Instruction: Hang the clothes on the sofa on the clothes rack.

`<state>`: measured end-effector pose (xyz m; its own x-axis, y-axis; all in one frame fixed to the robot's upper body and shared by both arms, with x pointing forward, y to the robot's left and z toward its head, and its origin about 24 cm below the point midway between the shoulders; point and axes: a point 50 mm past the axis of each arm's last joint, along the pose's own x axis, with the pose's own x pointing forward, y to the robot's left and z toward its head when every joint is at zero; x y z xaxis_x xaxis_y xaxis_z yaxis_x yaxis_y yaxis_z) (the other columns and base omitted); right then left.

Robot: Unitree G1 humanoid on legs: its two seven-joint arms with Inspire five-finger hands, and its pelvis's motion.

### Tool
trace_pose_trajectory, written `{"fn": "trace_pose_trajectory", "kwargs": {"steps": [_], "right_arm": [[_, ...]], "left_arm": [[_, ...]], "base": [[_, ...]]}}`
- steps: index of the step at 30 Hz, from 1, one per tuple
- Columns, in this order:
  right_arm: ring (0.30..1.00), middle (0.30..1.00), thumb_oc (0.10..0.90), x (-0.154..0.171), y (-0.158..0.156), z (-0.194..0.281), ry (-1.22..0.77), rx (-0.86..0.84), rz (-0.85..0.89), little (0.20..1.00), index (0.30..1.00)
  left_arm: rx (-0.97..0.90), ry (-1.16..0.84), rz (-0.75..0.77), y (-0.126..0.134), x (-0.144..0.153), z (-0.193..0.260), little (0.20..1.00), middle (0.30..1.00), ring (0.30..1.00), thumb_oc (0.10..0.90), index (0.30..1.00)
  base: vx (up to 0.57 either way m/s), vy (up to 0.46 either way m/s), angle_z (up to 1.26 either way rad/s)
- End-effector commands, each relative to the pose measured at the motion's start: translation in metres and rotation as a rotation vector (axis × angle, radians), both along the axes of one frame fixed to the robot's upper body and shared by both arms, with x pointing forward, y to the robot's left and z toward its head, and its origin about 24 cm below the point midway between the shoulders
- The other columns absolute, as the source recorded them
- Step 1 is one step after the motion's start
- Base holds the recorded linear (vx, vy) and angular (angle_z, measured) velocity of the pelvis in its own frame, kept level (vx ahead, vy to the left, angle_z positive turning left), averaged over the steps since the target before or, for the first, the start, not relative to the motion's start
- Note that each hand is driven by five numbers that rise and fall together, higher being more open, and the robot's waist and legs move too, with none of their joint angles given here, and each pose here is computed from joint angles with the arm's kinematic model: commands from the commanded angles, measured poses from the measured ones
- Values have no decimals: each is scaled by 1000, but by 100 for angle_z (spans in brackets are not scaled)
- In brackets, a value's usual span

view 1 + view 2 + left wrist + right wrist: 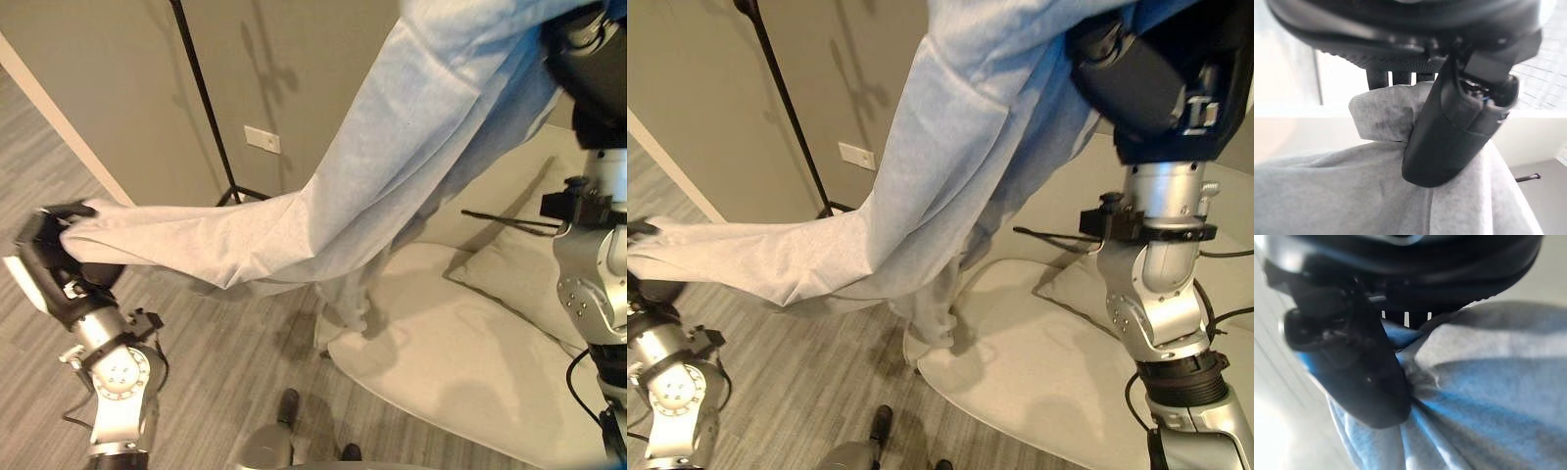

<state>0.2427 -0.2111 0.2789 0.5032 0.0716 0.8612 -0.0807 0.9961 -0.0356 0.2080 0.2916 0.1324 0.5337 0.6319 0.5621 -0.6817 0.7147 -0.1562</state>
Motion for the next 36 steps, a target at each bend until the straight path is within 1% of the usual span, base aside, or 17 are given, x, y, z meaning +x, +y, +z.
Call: {"fn": "trace_pose_trajectory", "kwargs": {"steps": [1,6,7,8,11,12,15,18,20,22,23,24,26,28,33,34,36], "right_arm": [[300,300,400,-22,1,28,-220,-54,-73,300,300],[300,300,400,-28,-2,15,-221,-45,-168,300,300],[300,300,400,-30,-6,6,-195,-44,-213,300,300],[300,300,400,-31,-6,5,-194,-43,-216,300,300],[300,300,400,-35,-13,-5,-178,-29,-307,300,300],[300,300,400,-34,-14,-12,-170,-8,-364,300,300],[300,300,400,-32,-6,-12,-208,30,-416,300,300],[300,300,400,-28,-21,-17,-200,-50,-643,300,300],[300,300,400,-24,-25,-17,-195,-60,-685,300,300],[300,300,400,-8,-39,-22,-120,-129,-787,300,300],[300,300,400,-7,-39,-22,-123,-129,-788,300,300],[300,300,400,1,-50,-23,-87,-163,-848,300,300],[300,300,400,5,-55,-23,-71,-172,-873,300,300],[300,300,400,19,-70,-18,-46,-277,-990,300,300],[300,300,400,32,-80,-6,-48,-347,-1077,300,300],[300,300,400,34,-81,-4,-41,-383,-1096,300,300],[300,300,400,39,-80,1,-49,-438,-1119,300,300]], "left_arm": [[161,-266,5,-13,-3,46,300,300,300,400,300],[178,-258,2,-21,2,43,300,300,300,400,300],[223,-239,-16,-28,8,43,300,300,300,400,300],[226,-239,-16,-28,9,43,300,300,300,400,300],[282,-233,-27,-33,13,47,300,300,300,400,300],[317,-276,-4,-30,13,59,300,300,300,400,300],[364,-371,104,-21,5,78,300,300,300,400,300],[409,-413,207,-11,-1,90,300,300,300,400,300],[401,-414,227,-8,0,92,300,300,300,400,300],[387,-357,266,4,15,94,300,300,300,400,300],[385,-359,265,5,16,95,300,300,300,400,300],[375,-318,281,11,24,94,300,300,300,400,300],[365,-301,278,13,29,94,300,300,300,400,300],[371,-235,260,16,47,96,300,300,300,400,300],[406,-189,237,13,66,103,300,300,300,400,300],[448,-154,240,14,69,105,300,300,300,400,300],[443,-113,266,21,74,105,300,300,300,400,300]], "base": [[88,341,-3],[187,532,-8],[125,381,12],[193,594,42],[105,418,30],[93,453,35],[90,550,17],[207,538,-22],[160,272,21],[157,187,-8],[173,146,-8],[102,86,-2],[163,100,4],[279,77,26],[257,-10,22],[196,-55,40],[347,-95,25]]}}
